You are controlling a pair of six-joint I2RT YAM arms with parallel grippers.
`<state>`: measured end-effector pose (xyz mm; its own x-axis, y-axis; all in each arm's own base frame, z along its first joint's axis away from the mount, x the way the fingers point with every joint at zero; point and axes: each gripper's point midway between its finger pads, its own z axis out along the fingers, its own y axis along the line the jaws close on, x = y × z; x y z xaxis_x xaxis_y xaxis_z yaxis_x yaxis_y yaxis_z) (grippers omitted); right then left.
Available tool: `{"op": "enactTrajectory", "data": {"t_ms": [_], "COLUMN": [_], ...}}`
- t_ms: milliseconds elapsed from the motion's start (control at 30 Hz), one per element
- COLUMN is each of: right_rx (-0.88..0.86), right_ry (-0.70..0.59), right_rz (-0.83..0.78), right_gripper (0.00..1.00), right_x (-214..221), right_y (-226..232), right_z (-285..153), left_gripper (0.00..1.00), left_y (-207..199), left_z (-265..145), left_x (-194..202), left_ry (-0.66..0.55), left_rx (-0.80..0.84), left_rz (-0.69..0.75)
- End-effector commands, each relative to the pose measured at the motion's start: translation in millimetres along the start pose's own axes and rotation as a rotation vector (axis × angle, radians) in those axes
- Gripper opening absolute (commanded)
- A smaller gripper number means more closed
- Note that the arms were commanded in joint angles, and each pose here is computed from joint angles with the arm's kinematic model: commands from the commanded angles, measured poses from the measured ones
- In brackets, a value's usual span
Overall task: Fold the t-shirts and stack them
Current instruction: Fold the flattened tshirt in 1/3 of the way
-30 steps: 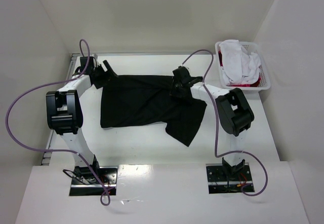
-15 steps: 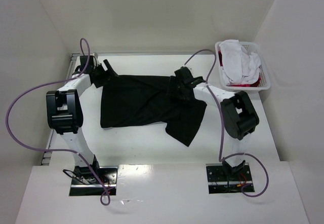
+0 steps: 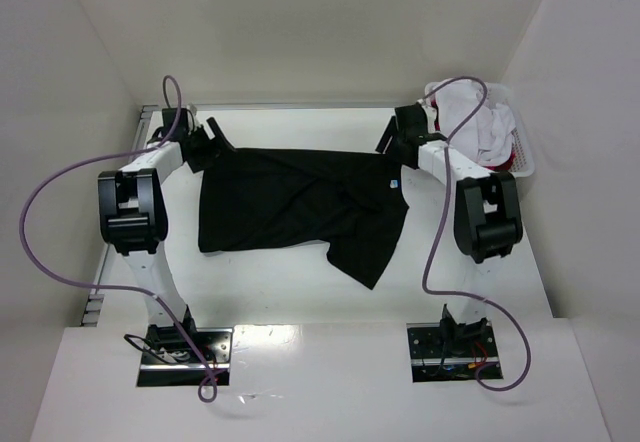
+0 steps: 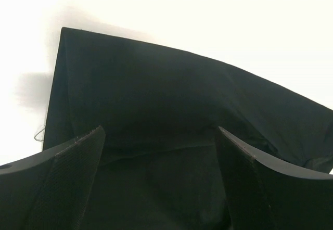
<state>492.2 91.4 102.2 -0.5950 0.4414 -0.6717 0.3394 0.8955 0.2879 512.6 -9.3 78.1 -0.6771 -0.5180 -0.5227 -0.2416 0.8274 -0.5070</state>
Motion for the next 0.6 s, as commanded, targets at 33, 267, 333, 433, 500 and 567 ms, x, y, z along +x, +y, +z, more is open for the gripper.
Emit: {"op": "enactTrajectory", "data": {"t_ms": [33,267,333,433,500,567], "right_rx": [0.032,0.071,0.086,0.092,0.092,0.097], "right_ry": [0.002,0.019,0.023,0.032,0.032,0.039], "right_rz": [-0.027,-0.045,-0.049,-0.051,-0.051,-0.053], "right_gripper": [0.75,0.69,0.63,0.47,0.39,0.27], "right_x": [-2.3,-0.7,0.4,4.5,4.4,7.9], "right_y": [3.1,4.6,3.5,1.6,2.2,0.6], "right_z": [24.4,55.2,63.0,66.5,68.8,71.7], "left_gripper": [0.94,0.88,0.85,0.78,0.74,0.74], "left_y": [7.7,18.4,17.8,17.4,17.9,20.4], "left_z": [5.1,8.2,14.8,23.4,26.0,29.0], "left_x": [-13.9,-33.0,-31.1,-30.4,-31.5,-28.6], "left_ry": [-0.021,-0.048,-0.033,-0.019,-0.019,-0.011], "left_rx": [-0.011,-0.012,0.005,0.022,0.022,0.018], "left_rz": [0.021,0.025,0.023,0.021,0.021,0.018]}}
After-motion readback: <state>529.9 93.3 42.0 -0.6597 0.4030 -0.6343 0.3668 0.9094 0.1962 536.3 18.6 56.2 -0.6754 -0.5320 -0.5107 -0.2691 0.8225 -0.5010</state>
